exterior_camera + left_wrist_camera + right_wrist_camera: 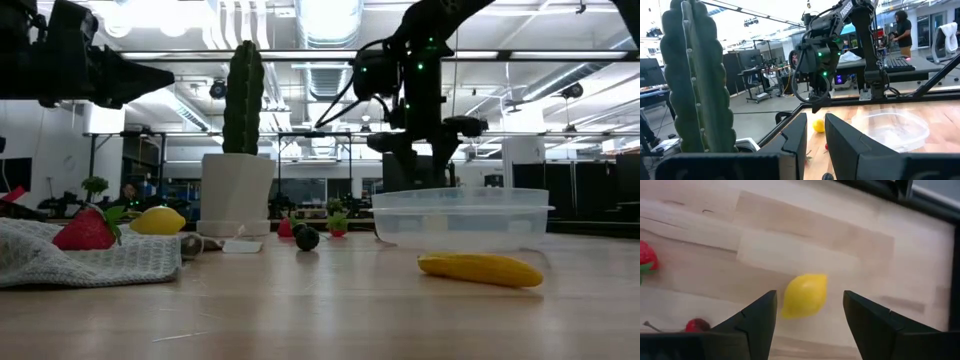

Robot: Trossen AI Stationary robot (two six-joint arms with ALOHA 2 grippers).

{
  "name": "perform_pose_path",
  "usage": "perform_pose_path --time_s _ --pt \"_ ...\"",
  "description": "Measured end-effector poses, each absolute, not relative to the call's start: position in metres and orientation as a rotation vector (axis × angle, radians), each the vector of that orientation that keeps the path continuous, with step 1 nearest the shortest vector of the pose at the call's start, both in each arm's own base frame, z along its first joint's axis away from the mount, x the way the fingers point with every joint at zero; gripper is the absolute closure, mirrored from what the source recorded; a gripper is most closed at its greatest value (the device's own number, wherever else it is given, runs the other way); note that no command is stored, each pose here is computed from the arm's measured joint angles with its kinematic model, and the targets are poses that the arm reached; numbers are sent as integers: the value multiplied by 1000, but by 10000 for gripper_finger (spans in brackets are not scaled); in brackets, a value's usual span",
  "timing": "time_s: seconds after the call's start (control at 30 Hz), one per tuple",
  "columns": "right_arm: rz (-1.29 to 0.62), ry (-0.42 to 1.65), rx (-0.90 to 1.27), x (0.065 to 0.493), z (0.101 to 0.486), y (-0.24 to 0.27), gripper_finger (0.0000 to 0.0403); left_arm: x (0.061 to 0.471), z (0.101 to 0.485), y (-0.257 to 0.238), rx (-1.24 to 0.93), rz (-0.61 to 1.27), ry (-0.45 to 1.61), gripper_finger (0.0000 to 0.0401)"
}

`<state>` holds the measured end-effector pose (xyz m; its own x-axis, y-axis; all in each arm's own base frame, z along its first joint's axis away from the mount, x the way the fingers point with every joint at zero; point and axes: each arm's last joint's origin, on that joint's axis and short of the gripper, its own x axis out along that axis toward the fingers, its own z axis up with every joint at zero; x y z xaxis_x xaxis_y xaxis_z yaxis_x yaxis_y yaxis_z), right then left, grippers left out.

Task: Pick and placing Produce into tupperware
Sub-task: Put the top yellow lemon into the transparent container

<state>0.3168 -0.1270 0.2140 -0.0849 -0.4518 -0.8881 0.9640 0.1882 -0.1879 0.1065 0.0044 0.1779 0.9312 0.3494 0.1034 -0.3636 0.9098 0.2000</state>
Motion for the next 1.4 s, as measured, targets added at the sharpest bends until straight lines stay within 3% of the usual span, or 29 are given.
perform_pose_path --time_s 0.83,1.4 --pt "-1587 993 758 321 162 -124 165 107 177 4 301 365 -42 344" --pt "-1612 987 763 319 146 -132 165 107 177 4 301 365 -40 344"
